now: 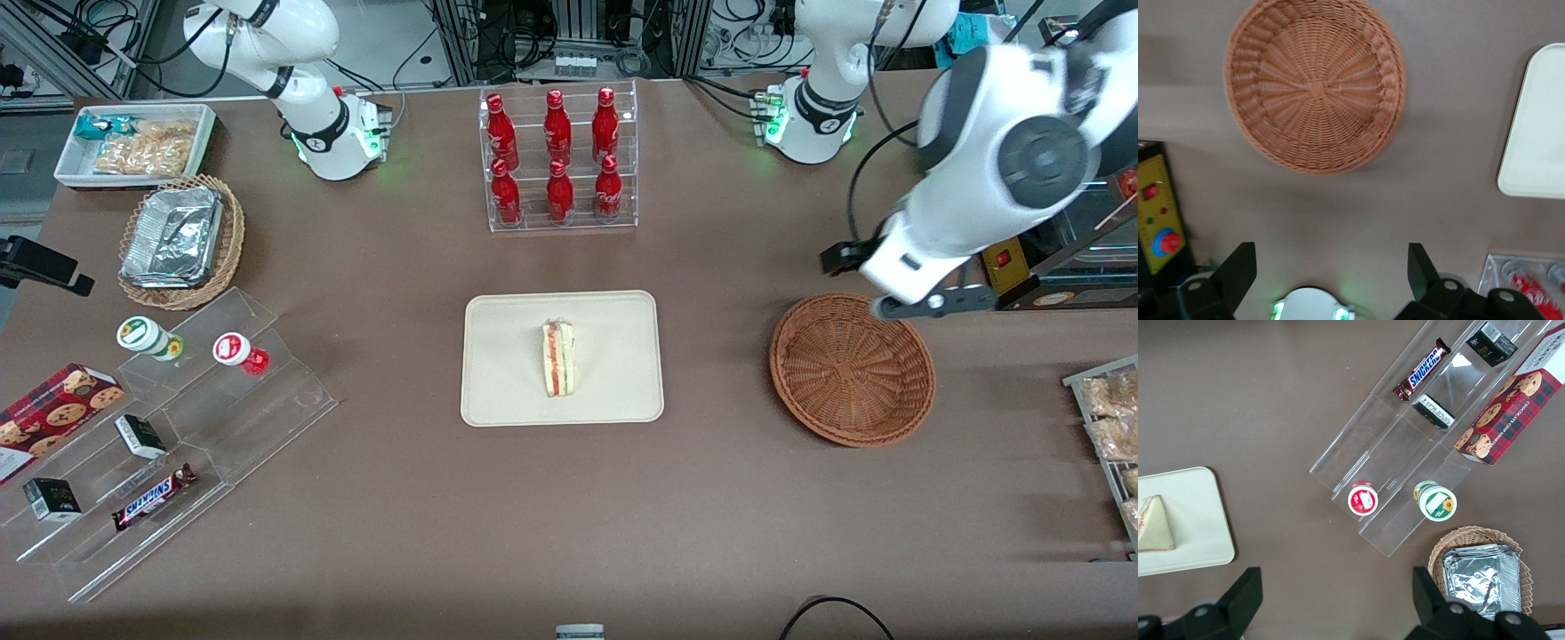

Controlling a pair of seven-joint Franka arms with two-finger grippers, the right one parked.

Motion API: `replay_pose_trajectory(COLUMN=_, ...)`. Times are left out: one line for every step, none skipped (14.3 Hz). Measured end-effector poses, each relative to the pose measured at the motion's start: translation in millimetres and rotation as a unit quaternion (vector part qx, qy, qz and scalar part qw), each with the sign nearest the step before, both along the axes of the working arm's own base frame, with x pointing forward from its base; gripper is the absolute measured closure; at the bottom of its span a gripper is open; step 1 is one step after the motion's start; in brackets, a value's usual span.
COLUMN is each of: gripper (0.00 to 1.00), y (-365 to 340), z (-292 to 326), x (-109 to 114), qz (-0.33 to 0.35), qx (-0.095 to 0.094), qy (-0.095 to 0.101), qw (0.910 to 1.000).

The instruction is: Place sandwich from basket to tray

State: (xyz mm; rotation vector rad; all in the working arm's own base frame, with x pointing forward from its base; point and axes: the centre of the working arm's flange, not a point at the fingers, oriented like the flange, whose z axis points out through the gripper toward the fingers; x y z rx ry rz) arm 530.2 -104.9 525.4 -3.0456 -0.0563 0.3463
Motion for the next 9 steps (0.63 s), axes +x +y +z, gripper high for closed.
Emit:
replay_pose_trajectory(gripper=0.00, y=14.7, z=13.9, x=0.1, qz=-0.011, qx=-0.006, qy=-0.004, qw=0.9999)
replay_pose_trajectory(gripper=0.00, y=29.1, z=28.1, x=1.1, qz=-0.023, qx=-0.013, qy=-0.012, qw=0.9996)
replay_pose_trajectory(gripper=0.00, y=42.6, z=42.0, x=2.3, qz=-0.033, qx=-0.019, qy=-0.022, qw=0.9990)
replay_pose_trajectory(gripper=0.00, y=54.9, z=54.6, x=3.6, qz=-0.038, qx=-0.023, qy=-0.033, qw=0.9985)
replay_pose_trajectory(gripper=0.00, y=67.1, z=66.0, x=4.7, qz=-0.038, qx=-0.025, qy=-0.044, qw=0.9980)
replay_pose_trajectory(gripper=0.00, y=78.3, z=74.9, x=5.6, qz=-0.037, qx=-0.026, qy=-0.053, qw=0.9976)
replay_pose_trajectory(gripper=0.00, y=88.6, z=81.2, x=6.3, qz=-0.034, qx=-0.027, qy=-0.060, qw=0.9973)
replay_pose_trajectory(gripper=0.00, y=96.5, z=85.4, x=6.8, qz=-0.031, qx=-0.027, qy=-0.064, qw=0.9971)
replay_pose_trajectory(gripper=0.00, y=102.0, z=88.0, x=6.9, qz=-0.029, qx=-0.027, qy=-0.067, qw=0.9970)
